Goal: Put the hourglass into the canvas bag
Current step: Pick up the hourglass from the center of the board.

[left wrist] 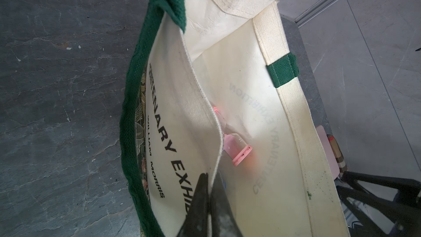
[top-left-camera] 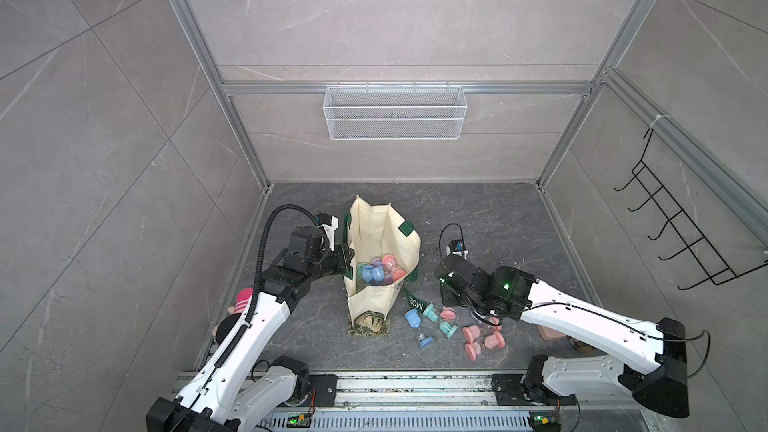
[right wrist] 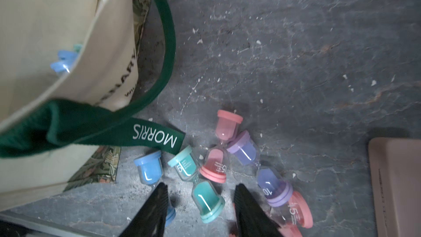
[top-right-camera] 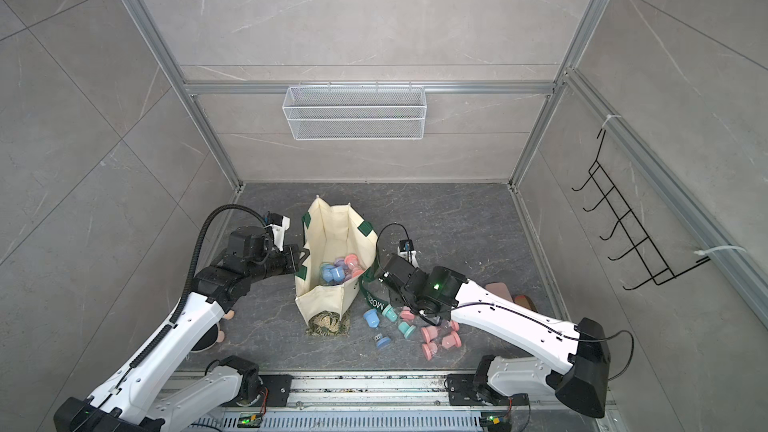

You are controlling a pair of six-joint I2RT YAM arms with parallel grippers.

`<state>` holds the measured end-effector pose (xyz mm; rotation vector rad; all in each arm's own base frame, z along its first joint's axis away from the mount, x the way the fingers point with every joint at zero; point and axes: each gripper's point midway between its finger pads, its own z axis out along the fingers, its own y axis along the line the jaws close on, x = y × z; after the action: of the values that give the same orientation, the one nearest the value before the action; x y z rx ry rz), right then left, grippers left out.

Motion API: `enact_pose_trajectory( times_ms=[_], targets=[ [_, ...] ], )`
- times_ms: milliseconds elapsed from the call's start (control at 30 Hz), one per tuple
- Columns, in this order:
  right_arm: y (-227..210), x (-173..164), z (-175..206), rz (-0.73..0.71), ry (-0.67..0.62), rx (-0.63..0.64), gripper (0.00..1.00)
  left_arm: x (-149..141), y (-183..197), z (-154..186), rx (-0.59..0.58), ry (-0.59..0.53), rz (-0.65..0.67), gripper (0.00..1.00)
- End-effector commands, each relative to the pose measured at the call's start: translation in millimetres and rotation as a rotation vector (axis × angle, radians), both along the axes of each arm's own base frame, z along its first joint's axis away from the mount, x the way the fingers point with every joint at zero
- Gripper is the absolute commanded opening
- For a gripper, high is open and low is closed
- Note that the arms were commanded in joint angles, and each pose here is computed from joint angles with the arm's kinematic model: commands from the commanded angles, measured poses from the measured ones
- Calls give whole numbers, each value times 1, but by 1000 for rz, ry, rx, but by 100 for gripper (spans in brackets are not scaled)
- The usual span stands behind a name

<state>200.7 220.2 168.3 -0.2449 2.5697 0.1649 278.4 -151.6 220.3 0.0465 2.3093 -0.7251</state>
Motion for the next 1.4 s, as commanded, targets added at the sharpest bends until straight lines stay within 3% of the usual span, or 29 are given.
enact_pose_trajectory(
  times_ms=[0, 367, 700, 1367],
  targets=[
    [16, -26, -22, 67, 78, -7, 51, -2, 0, -3, 7, 9, -14, 0],
    [73, -72, -95, 214, 234, -47, 55, -2, 0, -6, 11, 20, -12, 0],
    [49, -73, -141, 131, 273, -197, 55, -2, 1, -6, 16, 17, -9, 0],
    [35, -65, -160, 59, 284, -304, 49, -4, -1, 0, -5, 2, -19, 0]
  ],
)
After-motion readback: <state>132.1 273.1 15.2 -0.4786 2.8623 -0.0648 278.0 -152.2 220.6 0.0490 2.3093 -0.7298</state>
